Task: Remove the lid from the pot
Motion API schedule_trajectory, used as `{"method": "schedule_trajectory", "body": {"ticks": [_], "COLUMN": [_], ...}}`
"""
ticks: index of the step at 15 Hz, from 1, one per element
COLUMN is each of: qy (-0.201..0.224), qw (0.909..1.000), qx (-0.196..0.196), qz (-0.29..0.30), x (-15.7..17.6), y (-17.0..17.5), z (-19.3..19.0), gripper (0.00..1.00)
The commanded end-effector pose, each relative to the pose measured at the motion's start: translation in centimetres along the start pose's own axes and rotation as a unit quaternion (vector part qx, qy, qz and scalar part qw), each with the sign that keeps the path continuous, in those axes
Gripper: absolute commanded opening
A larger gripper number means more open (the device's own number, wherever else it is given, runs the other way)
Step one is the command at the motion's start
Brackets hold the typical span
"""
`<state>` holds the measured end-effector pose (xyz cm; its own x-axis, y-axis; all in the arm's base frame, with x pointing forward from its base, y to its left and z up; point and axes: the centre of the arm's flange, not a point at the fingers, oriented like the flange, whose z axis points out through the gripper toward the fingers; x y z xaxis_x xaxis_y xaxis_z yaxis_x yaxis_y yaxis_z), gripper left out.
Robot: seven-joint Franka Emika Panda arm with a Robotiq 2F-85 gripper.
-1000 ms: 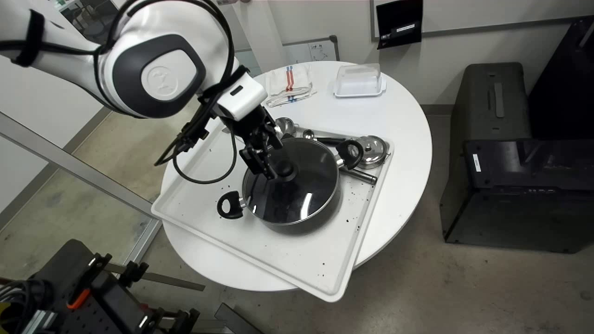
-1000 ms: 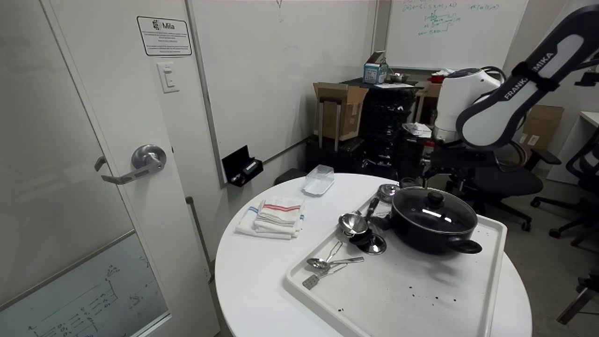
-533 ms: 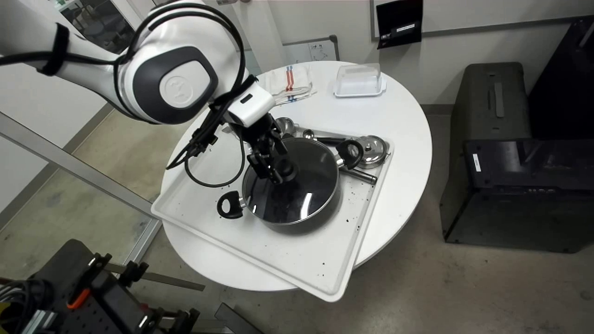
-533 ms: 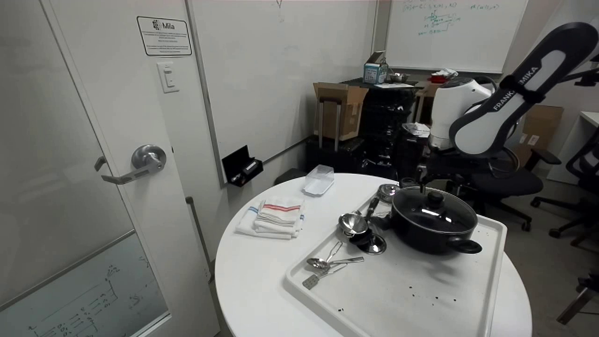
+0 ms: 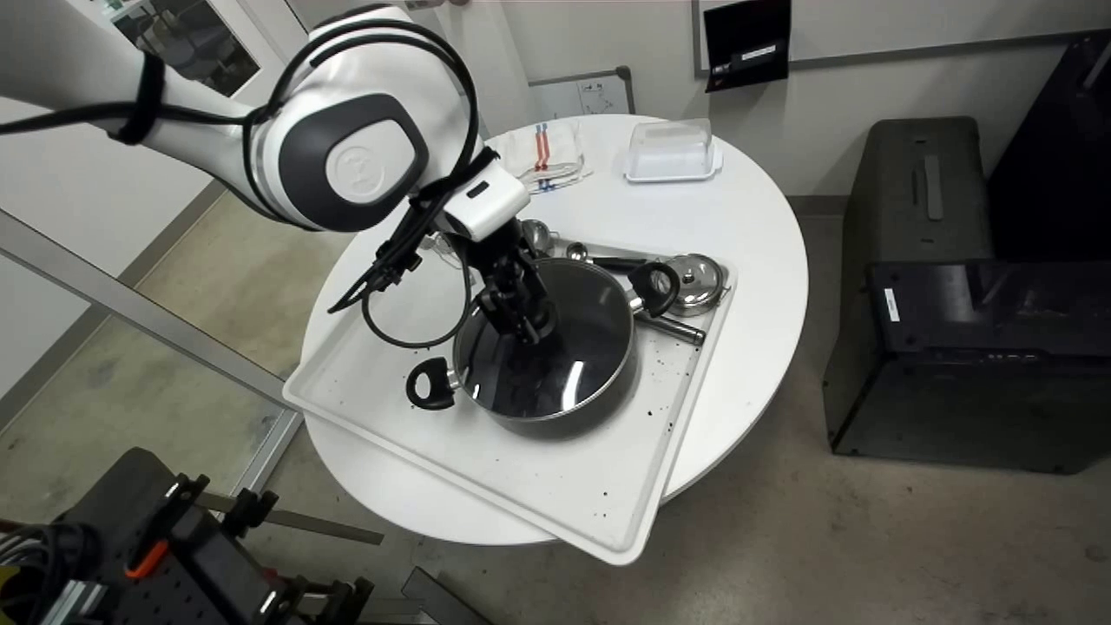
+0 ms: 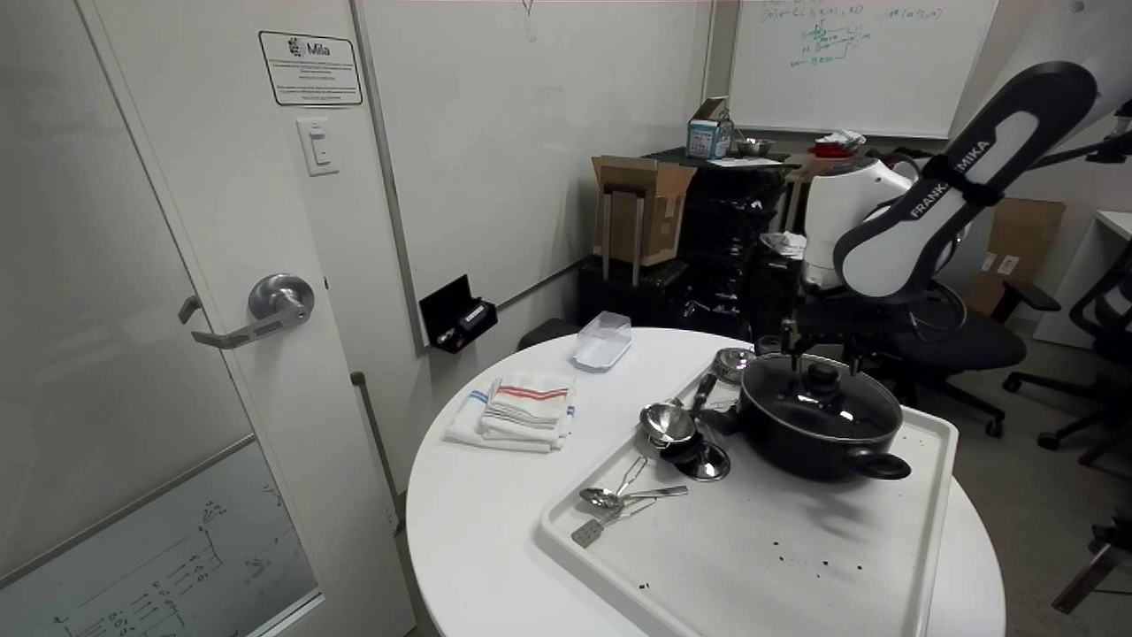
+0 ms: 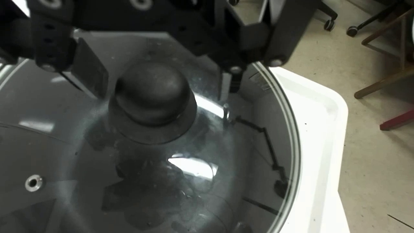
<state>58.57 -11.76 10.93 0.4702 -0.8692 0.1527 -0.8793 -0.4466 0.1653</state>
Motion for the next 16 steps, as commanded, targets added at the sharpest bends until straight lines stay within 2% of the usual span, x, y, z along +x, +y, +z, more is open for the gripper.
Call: {"method": "schedule_trajectory", "body": {"ticks": [1,3,5,16], "qy": [-0.007,-0.007,-0.008,-0.016], "qw": [0.9999,0.9999,0.9999,0.9997], "qx": [-0.004,-0.001,0.0,0.017], "qz": [0.011,0.011,0.011,-0.009], "x": [0.6,0.7,0.9,0.2], "y": [-0.8,-0.8,-0.7,1.3], "z": [0.2,-0.1,-0.6,-4.3], "gripper": [0.55,0.38,0.26,0.25]}}
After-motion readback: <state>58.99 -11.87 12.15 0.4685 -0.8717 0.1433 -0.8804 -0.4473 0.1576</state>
